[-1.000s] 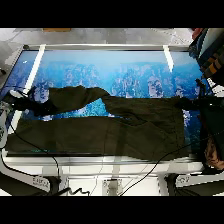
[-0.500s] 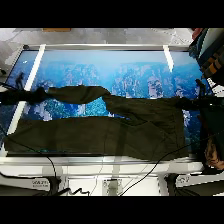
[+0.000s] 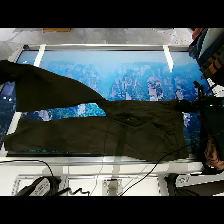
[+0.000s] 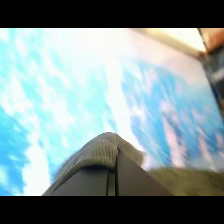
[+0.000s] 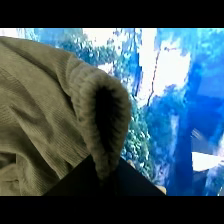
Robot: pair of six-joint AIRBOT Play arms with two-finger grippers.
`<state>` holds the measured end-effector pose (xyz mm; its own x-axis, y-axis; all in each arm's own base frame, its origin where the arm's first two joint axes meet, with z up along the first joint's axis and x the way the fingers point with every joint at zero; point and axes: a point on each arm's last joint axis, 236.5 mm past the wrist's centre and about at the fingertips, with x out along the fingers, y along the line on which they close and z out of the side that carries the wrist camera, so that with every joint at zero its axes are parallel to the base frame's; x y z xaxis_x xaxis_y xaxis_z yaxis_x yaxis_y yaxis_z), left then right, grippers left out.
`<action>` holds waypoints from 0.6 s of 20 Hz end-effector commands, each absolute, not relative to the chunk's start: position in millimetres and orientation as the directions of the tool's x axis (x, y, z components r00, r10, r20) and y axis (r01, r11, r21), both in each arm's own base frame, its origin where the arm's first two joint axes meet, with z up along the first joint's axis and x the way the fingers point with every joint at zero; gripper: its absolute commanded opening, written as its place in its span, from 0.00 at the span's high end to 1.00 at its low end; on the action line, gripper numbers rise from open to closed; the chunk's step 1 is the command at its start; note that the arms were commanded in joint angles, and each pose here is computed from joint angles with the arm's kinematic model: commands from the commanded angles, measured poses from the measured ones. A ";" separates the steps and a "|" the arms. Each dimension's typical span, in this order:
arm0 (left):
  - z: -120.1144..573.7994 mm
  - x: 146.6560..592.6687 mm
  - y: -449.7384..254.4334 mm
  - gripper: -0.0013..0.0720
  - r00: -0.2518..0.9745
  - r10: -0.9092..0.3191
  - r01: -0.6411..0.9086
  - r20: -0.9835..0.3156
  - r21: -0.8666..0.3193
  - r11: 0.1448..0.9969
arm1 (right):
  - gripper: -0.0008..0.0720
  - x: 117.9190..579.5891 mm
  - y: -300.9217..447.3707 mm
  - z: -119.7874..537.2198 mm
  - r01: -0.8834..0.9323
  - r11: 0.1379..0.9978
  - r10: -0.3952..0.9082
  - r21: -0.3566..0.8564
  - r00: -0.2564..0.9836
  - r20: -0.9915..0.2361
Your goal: Fold the clothes and pants, and hang the long-sleeved shirts on hangers.
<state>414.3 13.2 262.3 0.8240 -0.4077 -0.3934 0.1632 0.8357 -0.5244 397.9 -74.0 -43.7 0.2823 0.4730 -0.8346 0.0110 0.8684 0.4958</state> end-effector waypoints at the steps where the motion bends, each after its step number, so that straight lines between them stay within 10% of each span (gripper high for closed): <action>1: 231.6 411.9 60.6 0.97 0.836 -0.197 -0.060 -0.511 -0.443 0.894 | 0.94 395.4 -73.7 -44.2 0.009 0.869 0.474 0.495 0.271 -0.837; 9: 40.6 512.9 67.0 0.97 0.774 -0.305 -0.317 -0.555 -0.756 0.572 | 0.94 405.6 -81.8 -45.3 0.018 0.884 0.440 0.468 0.314 -0.842; 12: 34.7 547.3 76.1 0.96 0.853 -0.230 -0.222 -0.469 -0.725 0.652 | 0.94 407.0 -83.2 -45.4 0.019 0.886 0.434 0.464 0.320 -0.842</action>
<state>513.4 62.4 53.2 0.7822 -0.3095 -0.5407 -0.2378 0.6538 -0.7183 403.8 -80.7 -45.3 0.3070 0.4448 -0.8414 0.0165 0.8814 0.4720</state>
